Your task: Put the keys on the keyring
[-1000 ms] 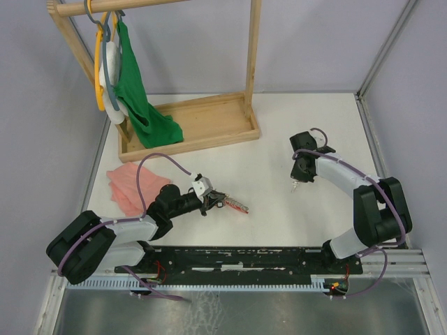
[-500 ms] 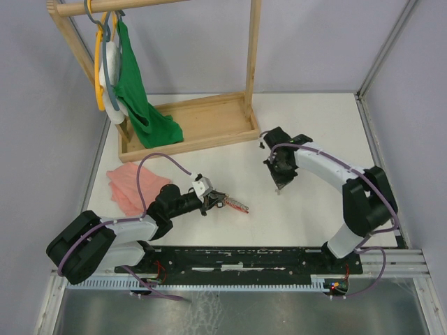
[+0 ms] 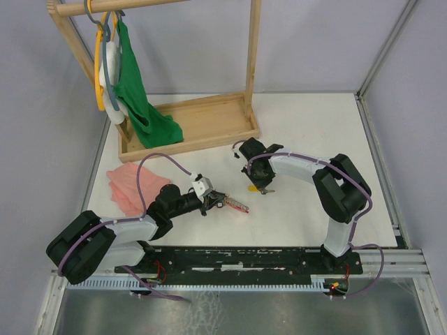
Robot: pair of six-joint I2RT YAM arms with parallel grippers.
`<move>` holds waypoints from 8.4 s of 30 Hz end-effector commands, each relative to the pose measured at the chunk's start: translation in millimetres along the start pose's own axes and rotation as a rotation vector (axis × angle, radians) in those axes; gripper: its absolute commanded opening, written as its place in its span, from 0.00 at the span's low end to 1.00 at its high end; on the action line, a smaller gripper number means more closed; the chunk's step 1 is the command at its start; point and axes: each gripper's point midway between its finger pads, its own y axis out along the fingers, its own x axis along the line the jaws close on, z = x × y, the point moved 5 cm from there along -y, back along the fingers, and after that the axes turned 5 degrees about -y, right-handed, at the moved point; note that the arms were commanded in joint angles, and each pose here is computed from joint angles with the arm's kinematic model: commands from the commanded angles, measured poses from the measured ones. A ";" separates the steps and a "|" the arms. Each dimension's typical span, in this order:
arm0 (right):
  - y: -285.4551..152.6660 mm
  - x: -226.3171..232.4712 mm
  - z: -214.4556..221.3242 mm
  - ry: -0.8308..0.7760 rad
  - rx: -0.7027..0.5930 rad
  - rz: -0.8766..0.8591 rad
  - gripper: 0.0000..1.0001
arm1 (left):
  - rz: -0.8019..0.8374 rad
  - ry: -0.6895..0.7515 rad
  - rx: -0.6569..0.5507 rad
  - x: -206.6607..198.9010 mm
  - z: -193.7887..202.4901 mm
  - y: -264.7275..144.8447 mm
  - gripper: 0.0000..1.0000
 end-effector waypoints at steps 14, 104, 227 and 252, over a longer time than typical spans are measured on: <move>-35.5 3.4 9.4 0.104 -0.607 0.042 0.40 | 0.023 0.083 -0.076 2.6 -22.2 7.0 0.03; -68.0 -0.6 -2.2 -0.034 -0.611 0.047 0.01 | 0.044 0.218 -0.142 -0.6 -21.8 -0.7 0.03; -93.1 123.2 2.8 -0.838 -0.966 -0.204 0.01 | 0.274 0.375 -0.295 -27.6 -14.7 -0.4 0.03; -105.2 130.2 -10.5 -0.830 -1.070 -0.219 0.01 | 0.293 0.347 -0.295 -29.5 -15.6 1.6 0.03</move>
